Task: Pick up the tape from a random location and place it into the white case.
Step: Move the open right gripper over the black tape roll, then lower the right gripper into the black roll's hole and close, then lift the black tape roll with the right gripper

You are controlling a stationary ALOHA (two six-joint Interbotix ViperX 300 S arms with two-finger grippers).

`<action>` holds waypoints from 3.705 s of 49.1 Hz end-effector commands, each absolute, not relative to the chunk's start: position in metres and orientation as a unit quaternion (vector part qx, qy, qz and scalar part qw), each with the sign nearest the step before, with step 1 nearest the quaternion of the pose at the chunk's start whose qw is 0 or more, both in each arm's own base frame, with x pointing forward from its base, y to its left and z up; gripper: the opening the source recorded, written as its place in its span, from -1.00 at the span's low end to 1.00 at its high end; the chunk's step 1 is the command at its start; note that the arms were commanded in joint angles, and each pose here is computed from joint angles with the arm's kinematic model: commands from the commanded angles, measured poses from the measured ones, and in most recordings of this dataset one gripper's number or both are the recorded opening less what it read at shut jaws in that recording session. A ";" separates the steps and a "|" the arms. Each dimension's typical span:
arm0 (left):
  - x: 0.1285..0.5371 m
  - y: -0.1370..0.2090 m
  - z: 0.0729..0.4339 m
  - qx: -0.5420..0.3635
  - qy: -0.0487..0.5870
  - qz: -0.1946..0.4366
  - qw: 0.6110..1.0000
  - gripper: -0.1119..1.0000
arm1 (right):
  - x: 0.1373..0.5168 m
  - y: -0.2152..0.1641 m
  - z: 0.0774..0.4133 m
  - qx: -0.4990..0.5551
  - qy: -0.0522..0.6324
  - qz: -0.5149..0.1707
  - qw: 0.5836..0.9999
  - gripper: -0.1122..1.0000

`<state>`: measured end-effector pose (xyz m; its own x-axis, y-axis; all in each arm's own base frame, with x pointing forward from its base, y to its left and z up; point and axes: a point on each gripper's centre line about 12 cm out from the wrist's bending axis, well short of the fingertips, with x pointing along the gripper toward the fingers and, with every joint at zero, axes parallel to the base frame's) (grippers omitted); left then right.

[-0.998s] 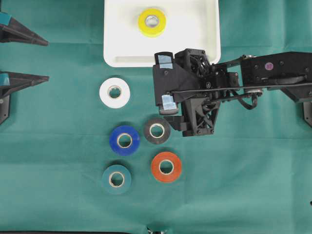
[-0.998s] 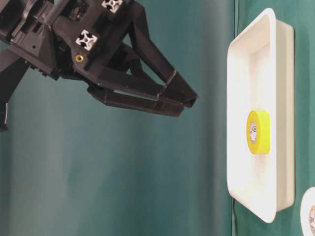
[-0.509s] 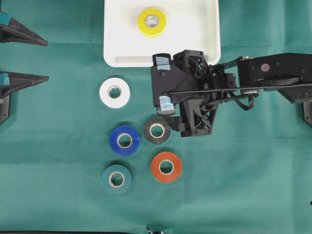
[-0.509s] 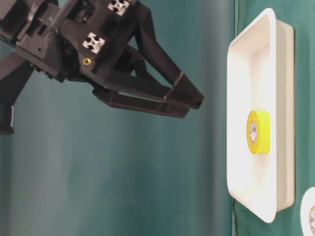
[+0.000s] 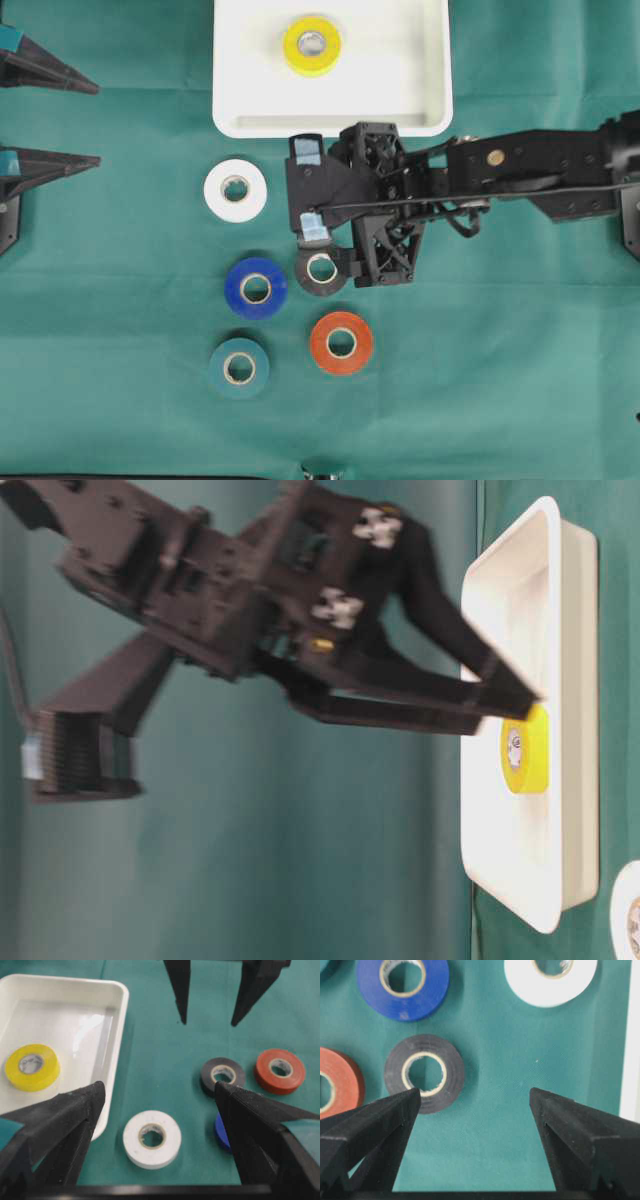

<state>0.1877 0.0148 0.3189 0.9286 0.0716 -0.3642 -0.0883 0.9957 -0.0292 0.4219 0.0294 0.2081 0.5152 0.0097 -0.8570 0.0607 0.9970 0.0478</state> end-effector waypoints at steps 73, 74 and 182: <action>0.190 0.015 0.321 -0.025 0.182 0.040 0.982 0.99 | 0.442 0.032 0.117 0.061 0.514 -0.028 0.855 0.86; 0.190 0.015 0.321 -0.026 0.181 0.040 0.982 0.99 | 0.442 0.033 0.117 0.060 0.515 -0.027 0.855 0.86; 0.189 0.014 0.323 -0.026 0.179 0.040 0.983 0.99 | 0.417 0.051 0.322 0.053 0.487 -0.014 0.871 -0.35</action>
